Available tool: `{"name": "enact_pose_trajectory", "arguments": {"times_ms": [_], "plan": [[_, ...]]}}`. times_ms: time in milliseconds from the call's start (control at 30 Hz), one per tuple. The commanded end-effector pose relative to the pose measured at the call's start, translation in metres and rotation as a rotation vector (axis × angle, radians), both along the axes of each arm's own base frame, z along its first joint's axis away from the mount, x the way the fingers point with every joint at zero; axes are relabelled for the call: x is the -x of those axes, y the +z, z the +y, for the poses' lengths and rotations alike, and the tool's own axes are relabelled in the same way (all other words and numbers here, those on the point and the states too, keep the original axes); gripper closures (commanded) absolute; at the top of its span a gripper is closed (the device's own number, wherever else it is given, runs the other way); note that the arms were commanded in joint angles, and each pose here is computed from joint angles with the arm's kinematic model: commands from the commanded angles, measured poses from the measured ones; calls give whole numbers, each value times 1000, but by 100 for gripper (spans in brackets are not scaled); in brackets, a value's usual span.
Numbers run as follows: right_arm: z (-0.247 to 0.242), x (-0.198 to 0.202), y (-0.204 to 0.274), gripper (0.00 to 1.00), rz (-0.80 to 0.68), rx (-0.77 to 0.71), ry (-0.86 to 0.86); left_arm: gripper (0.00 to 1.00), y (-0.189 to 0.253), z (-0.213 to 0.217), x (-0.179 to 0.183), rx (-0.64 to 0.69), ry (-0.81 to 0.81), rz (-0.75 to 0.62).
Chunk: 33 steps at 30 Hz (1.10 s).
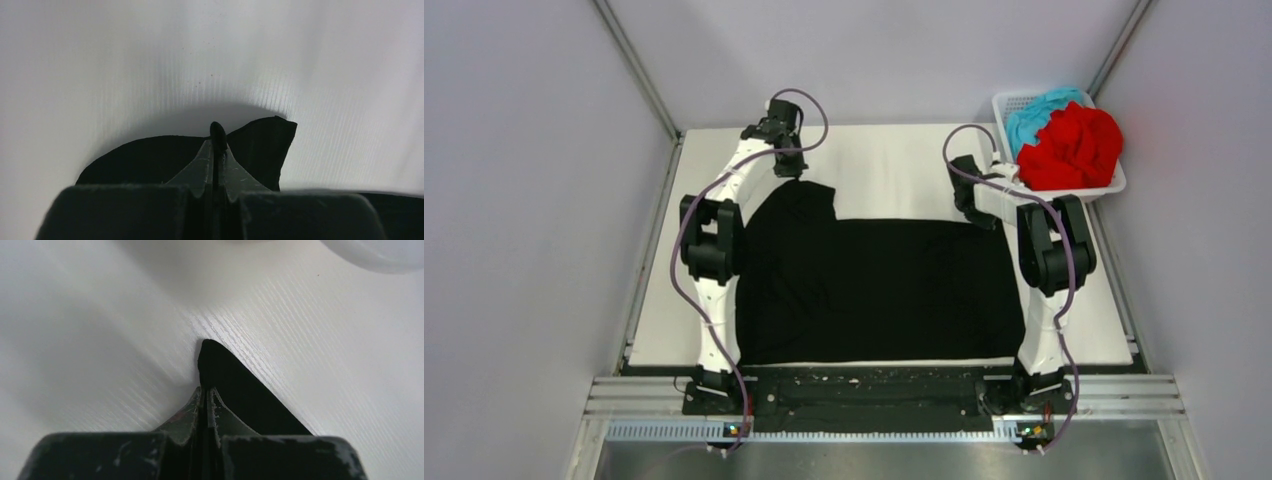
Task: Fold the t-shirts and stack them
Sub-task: Grab the side of the flattened tshirt furthest away from the robot with both arms, then fold the other side of the tshirt into a rectangle
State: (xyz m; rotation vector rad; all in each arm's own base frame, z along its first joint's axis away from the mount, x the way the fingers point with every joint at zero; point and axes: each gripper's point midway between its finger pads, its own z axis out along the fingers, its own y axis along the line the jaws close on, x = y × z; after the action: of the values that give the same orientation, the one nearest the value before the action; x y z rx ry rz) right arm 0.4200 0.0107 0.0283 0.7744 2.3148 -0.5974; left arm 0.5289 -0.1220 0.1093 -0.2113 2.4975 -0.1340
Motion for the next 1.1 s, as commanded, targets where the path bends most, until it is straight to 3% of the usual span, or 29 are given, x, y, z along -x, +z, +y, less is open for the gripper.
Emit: {"name": "enact_pose_trajectory", "arguments": {"times_ms": [0,133,400,1067], "plan": [[1,-15,7,100,-45,-7,36,100,48,-3,-1,24,-19,-107],[9,-20,23,100,-68,-25,112,100,56,-8,9,44,-62,-117],[32,9,39,100,-50,-44,272,100,49,-26,60,95,-139,-64],[43,74,94,100,-127,-86,416,100,57,4,206,150,-22,-82]]}}
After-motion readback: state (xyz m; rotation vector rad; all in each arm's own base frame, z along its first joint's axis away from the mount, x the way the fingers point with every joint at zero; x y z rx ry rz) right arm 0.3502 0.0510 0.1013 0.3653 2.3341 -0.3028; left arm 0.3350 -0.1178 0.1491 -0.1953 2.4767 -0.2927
